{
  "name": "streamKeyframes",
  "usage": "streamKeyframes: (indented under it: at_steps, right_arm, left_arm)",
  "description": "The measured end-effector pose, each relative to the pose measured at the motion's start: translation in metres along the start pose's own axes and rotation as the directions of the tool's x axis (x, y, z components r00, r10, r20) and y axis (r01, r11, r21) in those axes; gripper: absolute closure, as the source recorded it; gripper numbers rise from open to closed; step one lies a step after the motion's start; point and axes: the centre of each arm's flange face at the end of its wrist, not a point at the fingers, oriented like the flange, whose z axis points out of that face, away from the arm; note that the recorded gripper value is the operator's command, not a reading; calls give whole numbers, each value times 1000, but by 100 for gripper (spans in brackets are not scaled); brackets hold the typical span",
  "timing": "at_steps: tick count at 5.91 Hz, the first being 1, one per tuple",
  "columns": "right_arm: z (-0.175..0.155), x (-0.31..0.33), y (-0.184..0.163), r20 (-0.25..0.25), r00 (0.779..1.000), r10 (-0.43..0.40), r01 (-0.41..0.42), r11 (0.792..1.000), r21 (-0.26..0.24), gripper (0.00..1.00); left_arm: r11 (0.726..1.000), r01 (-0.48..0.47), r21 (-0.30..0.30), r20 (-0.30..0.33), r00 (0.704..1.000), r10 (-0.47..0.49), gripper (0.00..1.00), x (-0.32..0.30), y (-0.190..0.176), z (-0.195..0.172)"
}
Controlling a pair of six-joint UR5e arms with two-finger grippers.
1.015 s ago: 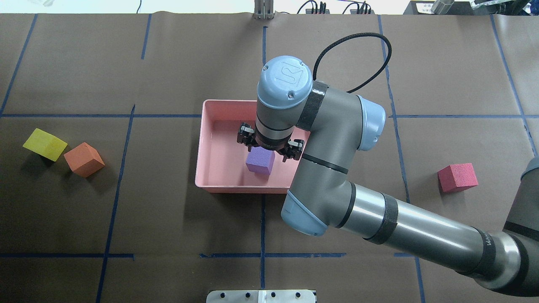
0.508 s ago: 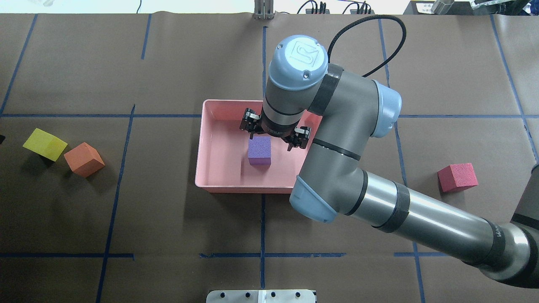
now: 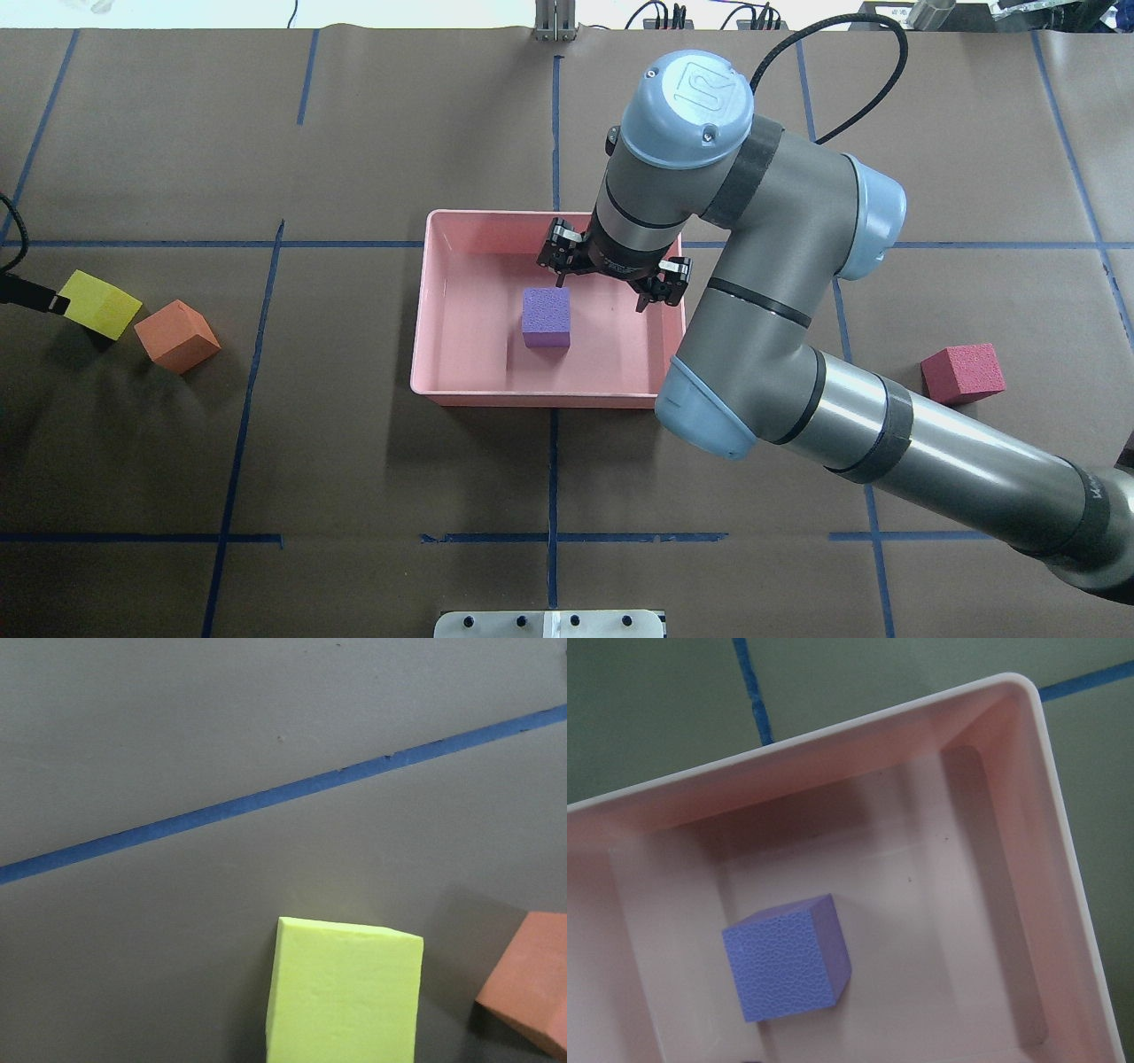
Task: Place blocks into pink bin with both arms
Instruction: 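Release the purple cube in the bin while the left gripper grasps the yellow cube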
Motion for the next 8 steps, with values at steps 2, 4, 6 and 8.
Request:
streamKeyframes:
  at_steps: [2, 4, 6, 8]
  right_arm:
    - [1, 4, 0, -4, 1000, 1, -1, 1000, 2, 0]
    - [4, 9, -2, -11, 1000, 5, -5, 1000, 6, 0]
    - [4, 10, -2, -12, 1000, 5, -5, 1000, 6, 0]
    - [-1, 11, -3, -3, 1000, 3, -3, 1000, 8, 0]
  left_arm:
    - [1000, -9, -4, 27, 1000, 9, 0, 12, -5, 19]
    - [1000, -21, -15, 32, 999, 22, 5, 12, -8, 39]
    - [999, -29, -32, 31, 999, 30, 56, 9, -8, 60]
    - [999, -43, -29, 23, 999, 44, 60, 16, -14, 62]
